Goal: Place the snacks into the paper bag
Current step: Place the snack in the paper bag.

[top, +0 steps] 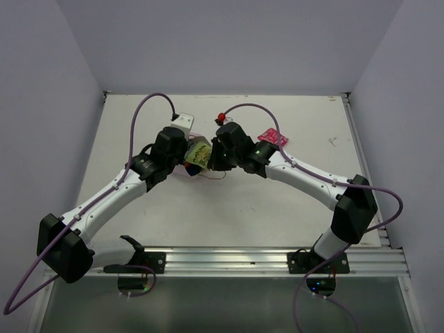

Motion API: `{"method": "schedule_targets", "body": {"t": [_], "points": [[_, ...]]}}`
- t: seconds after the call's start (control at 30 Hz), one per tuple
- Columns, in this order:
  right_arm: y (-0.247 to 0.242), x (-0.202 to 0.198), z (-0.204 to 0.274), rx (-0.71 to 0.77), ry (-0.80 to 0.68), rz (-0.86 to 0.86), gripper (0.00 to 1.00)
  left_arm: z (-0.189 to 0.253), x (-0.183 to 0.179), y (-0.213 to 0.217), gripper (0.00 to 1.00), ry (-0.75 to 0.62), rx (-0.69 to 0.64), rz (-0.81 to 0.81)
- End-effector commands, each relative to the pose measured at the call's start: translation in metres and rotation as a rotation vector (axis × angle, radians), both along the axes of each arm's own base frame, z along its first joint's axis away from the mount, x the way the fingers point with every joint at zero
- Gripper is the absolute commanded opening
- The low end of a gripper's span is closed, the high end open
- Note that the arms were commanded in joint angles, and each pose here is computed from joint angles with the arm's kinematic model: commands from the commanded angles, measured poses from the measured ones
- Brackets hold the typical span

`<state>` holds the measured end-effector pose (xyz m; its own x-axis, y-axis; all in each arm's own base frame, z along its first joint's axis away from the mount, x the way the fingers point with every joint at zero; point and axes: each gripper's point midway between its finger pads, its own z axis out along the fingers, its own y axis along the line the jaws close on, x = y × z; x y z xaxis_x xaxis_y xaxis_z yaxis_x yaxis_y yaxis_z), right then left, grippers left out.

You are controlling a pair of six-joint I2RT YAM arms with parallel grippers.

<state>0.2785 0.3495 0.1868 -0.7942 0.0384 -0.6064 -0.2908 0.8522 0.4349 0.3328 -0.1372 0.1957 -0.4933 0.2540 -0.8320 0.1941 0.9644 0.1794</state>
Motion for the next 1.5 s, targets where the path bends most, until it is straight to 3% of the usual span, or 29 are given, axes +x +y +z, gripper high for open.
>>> {"method": "schedule_targets", "body": {"t": [0.0, 0.37, 0.7, 0.93, 1.3, 1.47], "points": [[0.035, 0.016, 0.036, 0.14, -0.045, -0.002, 0.0, 0.01, 0.003, -0.001, 0.0, -0.038, -0.023, -0.01], [0.094, 0.05, 0.012, 0.232, -0.022, -0.008, 0.0, 0.016, 0.001, -0.01, 0.0, -0.047, -0.068, -0.055], [0.122, 0.086, 0.007, 0.389, -0.164, -0.058, 0.0, 0.025, -0.001, -0.011, 0.0, -0.072, -0.094, -0.068], [0.13, 0.095, -0.016, 0.36, -0.174, -0.058, 0.0, 0.03, -0.001, -0.009, 0.0, -0.086, -0.108, -0.064], [0.093, 0.066, 0.026, 0.277, -0.268, 0.047, 0.44, 0.031, 0.004, 0.014, 0.0, -0.094, -0.1, 0.032], [0.069, 0.051, 0.045, 0.223, -0.314, 0.083, 0.5, 0.03, 0.006, 0.019, 0.0, -0.091, -0.095, 0.047]]}}
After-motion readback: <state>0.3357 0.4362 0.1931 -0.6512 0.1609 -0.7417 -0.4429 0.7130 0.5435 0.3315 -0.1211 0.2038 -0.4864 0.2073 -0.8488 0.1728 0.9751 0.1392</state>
